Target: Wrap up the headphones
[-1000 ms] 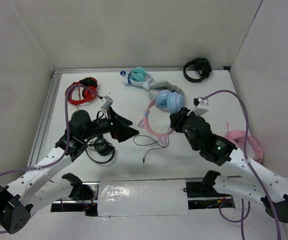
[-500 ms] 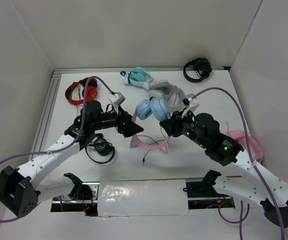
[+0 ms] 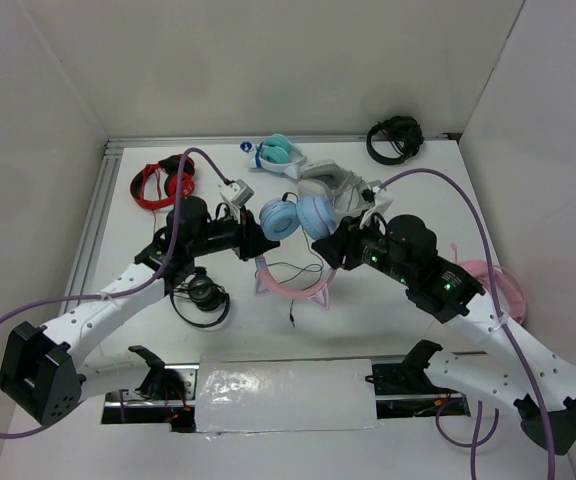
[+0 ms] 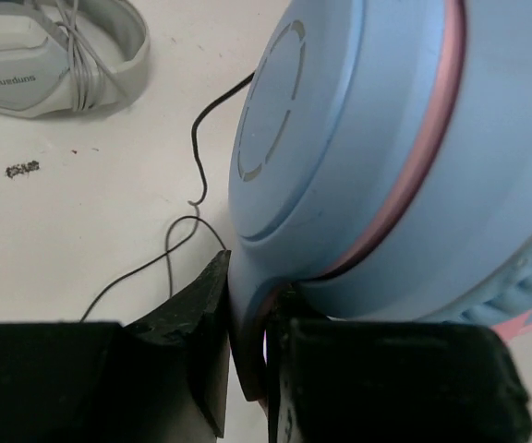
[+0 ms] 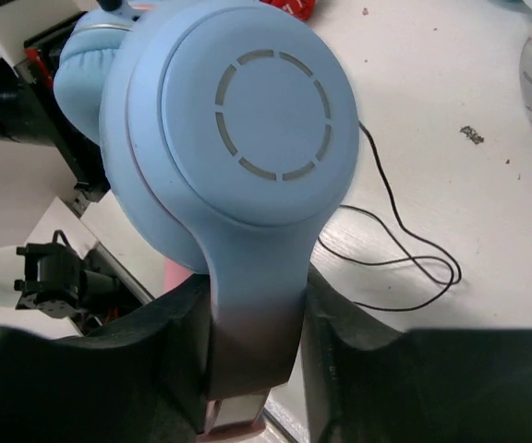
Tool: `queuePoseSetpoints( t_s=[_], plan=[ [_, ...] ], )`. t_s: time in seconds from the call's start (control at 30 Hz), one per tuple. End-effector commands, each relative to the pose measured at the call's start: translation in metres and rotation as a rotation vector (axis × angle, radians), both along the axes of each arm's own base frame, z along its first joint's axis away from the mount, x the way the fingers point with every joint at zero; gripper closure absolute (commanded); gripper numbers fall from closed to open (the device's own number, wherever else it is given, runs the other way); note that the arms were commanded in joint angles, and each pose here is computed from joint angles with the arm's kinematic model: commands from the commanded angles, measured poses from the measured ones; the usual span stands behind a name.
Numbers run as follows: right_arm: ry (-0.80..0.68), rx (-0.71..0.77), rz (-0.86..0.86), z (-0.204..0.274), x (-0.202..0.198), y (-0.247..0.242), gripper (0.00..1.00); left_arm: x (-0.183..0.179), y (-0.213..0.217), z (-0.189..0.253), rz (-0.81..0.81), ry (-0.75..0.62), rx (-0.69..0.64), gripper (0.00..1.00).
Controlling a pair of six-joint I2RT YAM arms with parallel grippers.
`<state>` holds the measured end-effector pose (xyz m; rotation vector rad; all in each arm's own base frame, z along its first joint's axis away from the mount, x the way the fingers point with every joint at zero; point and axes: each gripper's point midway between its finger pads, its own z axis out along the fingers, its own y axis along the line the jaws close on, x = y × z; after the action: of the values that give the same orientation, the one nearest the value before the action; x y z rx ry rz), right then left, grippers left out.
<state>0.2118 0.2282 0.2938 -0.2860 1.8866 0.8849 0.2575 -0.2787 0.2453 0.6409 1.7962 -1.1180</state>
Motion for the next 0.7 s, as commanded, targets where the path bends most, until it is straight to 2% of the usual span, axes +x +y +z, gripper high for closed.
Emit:
queuePoseSetpoints(
  t_s=[0.0, 0.13, 0.2, 0.53, 0.67],
  plan=[
    [-0.045, 0.013, -0.004, 0.020, 0.006, -0.002, 0.54, -0.012, -0.004, 0.047, -0.052, -0.108, -0.089, 1.00],
    [-0.038, -0.003, 0.004, 0.015, 0.006, 0.000, 0.38, -0.015, -0.005, 0.054, -0.070, -0.114, -0.090, 1.00],
    [-0.023, -0.014, -0.007, 0.012, 0.010, 0.000, 0.32, -0.012, -0.005, 0.054, -0.057, -0.094, -0.082, 1.00],
    [0.025, -0.007, 0.036, 0.005, 0.003, 0.008, 0.30, 0.022, 0.004, 0.043, 0.161, 0.002, -0.041, 1.00],
    [0.036, 0.006, 0.082, 0.007, -0.004, 0.016, 0.35, 0.032, 0.010, 0.040, 0.254, 0.025, -0.035, 1.00]
  ],
)
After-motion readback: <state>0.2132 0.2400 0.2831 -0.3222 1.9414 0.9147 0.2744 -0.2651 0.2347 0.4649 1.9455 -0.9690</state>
